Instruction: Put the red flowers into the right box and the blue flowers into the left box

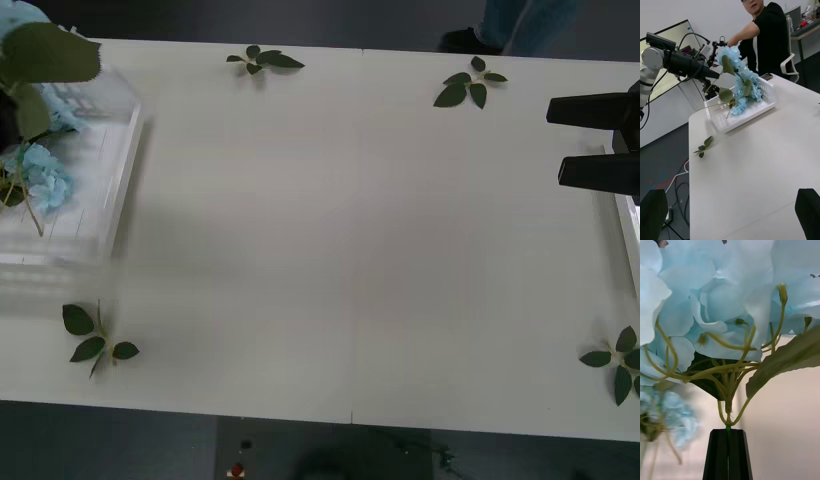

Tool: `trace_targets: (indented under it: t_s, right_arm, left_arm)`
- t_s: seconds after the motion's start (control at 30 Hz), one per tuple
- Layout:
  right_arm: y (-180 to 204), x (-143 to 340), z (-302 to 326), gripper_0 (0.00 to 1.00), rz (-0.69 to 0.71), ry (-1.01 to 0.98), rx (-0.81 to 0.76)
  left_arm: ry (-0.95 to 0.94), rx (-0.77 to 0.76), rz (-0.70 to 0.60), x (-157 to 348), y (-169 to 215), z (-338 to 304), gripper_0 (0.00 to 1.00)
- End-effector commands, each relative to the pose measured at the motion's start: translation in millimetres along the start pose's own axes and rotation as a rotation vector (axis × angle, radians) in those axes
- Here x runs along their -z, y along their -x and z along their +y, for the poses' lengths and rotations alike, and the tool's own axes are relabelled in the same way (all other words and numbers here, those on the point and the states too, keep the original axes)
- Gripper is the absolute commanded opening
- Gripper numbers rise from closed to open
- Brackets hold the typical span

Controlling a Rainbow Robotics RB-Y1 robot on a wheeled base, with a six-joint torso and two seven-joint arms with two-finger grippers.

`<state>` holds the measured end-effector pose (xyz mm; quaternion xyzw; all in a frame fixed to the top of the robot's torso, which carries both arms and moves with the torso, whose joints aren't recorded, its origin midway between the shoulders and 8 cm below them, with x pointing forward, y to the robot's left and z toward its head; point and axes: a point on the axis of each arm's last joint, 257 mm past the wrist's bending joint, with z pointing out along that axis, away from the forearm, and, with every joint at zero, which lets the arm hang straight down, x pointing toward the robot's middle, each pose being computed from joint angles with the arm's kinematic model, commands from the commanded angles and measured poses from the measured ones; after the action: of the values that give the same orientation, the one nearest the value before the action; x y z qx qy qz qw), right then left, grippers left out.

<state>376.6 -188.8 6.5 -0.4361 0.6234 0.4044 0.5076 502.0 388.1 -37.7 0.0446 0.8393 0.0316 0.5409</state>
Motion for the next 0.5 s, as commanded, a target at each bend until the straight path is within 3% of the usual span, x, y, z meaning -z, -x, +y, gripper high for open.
trace_targets:
  t_s: [0.03,0.37,0.4,0.47,0.5]
  right_arm:
    - [8,0,3,1.00,-0.003,0.004,0.046]
    - [8,0,3,1.00,-0.003,0.004,0.046]
    - [8,0,3,1.00,-0.003,0.004,0.046]
    - [8,0,3,1.00,-0.003,0.004,0.046]
    - [8,0,3,1.00,-0.003,0.004,0.046]
  left_arm:
    - [0.081,-0.023,-0.006,11,1,57,0.00]
    - [0.196,0.016,0.026,-18,-26,147,0.02]
    - [0.199,0.019,0.021,-23,-29,150,0.17]
    - [0.203,0.027,0.007,-29,-31,154,0.57]
    - [0.202,0.030,0.007,-30,-32,155,0.69]
